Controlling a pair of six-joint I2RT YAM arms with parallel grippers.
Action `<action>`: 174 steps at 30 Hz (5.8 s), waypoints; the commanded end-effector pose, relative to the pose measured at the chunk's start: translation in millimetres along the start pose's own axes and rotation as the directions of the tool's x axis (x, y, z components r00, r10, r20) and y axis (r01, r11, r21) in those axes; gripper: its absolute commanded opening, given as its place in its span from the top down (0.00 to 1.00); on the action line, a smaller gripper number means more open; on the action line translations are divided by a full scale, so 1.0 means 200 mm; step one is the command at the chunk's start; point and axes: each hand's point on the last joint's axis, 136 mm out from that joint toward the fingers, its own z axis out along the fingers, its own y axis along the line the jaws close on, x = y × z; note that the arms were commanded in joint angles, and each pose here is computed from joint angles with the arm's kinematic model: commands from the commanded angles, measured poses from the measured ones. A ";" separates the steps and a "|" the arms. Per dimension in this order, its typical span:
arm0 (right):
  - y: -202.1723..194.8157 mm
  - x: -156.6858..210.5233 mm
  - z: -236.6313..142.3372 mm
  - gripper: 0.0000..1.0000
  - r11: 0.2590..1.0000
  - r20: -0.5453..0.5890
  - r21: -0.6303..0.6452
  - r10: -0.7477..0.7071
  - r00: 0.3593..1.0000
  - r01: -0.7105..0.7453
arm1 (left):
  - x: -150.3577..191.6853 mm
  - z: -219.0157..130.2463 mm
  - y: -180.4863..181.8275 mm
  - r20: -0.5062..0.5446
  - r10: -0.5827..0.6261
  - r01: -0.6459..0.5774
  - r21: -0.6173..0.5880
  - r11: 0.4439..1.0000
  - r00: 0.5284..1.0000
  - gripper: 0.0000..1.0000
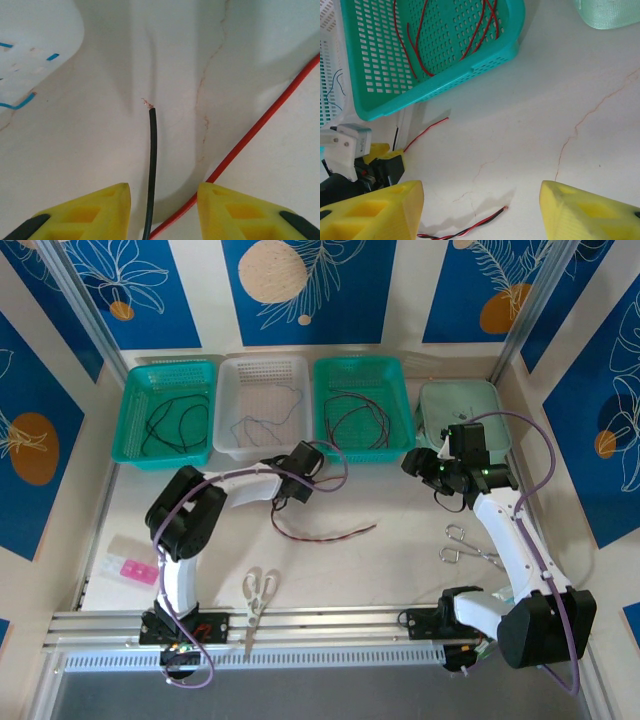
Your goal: Untangle the cables
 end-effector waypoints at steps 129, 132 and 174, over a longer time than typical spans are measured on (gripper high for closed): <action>1.30 -0.02 -0.17 0.41 0.495 -0.127 -0.867 -0.131 0.983 -0.046 | -0.74 -1.44 0.00 0.364 -0.447 0.109 0.664 0.739 0.817 1.00; 1.29 -0.04 -0.19 0.38 0.492 -0.117 -0.869 -0.115 0.986 -0.045 | -0.74 -1.43 0.00 0.363 -0.446 0.111 0.662 0.741 0.818 1.00; 1.09 0.02 0.11 0.48 0.659 -0.300 -0.683 0.139 0.944 -0.314 | -0.76 -1.46 0.00 0.371 -0.459 0.107 0.673 0.732 0.807 1.00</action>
